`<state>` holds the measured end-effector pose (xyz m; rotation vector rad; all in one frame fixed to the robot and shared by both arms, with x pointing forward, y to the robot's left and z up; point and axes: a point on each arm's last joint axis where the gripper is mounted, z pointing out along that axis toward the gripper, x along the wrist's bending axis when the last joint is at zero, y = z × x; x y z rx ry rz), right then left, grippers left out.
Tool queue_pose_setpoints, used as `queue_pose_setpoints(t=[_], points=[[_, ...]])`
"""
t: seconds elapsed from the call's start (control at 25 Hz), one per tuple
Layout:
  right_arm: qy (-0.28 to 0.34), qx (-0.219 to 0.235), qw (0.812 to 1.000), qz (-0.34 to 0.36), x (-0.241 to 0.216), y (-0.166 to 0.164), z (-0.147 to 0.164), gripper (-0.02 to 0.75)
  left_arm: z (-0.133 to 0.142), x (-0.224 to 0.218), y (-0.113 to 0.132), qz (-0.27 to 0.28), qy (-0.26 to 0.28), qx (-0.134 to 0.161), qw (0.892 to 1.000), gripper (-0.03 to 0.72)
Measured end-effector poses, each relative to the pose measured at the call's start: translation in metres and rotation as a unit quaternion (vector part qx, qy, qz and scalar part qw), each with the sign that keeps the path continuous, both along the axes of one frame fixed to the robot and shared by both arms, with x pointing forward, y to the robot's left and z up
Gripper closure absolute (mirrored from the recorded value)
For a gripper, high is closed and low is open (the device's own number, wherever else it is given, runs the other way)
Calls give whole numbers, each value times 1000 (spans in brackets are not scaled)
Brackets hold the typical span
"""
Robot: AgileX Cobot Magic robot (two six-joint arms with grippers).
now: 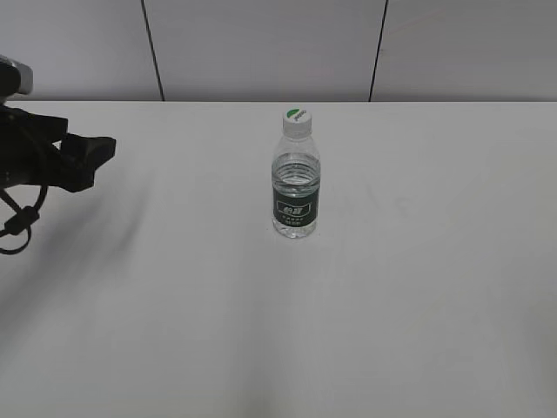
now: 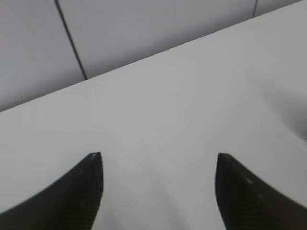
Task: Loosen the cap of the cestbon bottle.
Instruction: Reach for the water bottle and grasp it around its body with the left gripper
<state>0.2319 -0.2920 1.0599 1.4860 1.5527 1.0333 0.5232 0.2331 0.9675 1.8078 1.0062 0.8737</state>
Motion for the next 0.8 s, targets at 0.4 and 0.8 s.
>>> queue_pose_setpoints(t=[0.4,0.8], points=[[0,0,1000,0,0,0,0,162,-39,10,-26,-135,-9,-34,990,130],[0,0,1000,0,0,0,0,162,-83,46,-52,-239,45,-91,966,132]])
